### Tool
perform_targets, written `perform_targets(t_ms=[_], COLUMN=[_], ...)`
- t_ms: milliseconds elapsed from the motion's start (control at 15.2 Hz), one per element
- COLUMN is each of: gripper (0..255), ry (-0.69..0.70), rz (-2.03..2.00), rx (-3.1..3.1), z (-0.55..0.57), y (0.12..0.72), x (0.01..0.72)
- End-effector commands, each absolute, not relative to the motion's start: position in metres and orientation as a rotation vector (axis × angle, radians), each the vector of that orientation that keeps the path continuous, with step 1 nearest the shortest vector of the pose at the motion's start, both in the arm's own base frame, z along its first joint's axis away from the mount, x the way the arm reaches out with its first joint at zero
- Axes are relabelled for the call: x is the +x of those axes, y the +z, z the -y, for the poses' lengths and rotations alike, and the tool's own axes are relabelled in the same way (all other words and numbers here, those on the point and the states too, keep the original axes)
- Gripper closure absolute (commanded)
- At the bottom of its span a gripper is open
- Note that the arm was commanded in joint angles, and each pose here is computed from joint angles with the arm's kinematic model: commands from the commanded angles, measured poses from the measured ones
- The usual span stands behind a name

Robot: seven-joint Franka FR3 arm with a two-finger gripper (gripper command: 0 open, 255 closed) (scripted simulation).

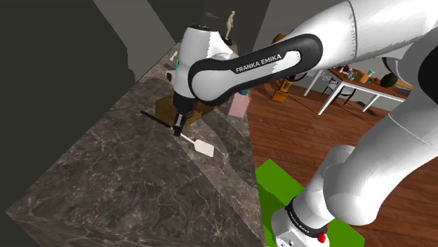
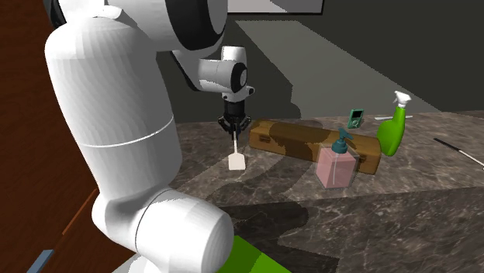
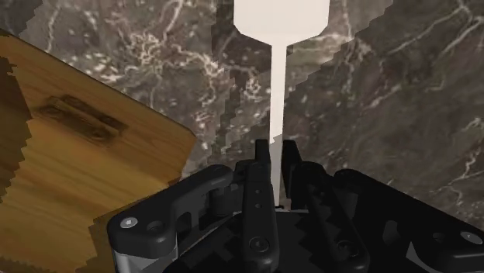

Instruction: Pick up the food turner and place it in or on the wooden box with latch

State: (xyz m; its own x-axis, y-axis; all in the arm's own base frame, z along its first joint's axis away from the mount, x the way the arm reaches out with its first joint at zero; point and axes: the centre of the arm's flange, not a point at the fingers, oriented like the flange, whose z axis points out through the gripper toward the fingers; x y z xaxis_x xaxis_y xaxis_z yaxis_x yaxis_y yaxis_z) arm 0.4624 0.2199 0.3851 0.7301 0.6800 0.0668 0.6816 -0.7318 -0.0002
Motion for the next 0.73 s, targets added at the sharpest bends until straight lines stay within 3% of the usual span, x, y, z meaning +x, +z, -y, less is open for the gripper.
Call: perform_targets(t_ms=[0, 660], gripper=[255, 255], ry=[-0.096, -0.096], rz=[1.141, 1.141], rx=[-2.899, -2.899], z=[-0.219, -0.219], y=[0.397, 0.449], x=[0.463, 0.463])
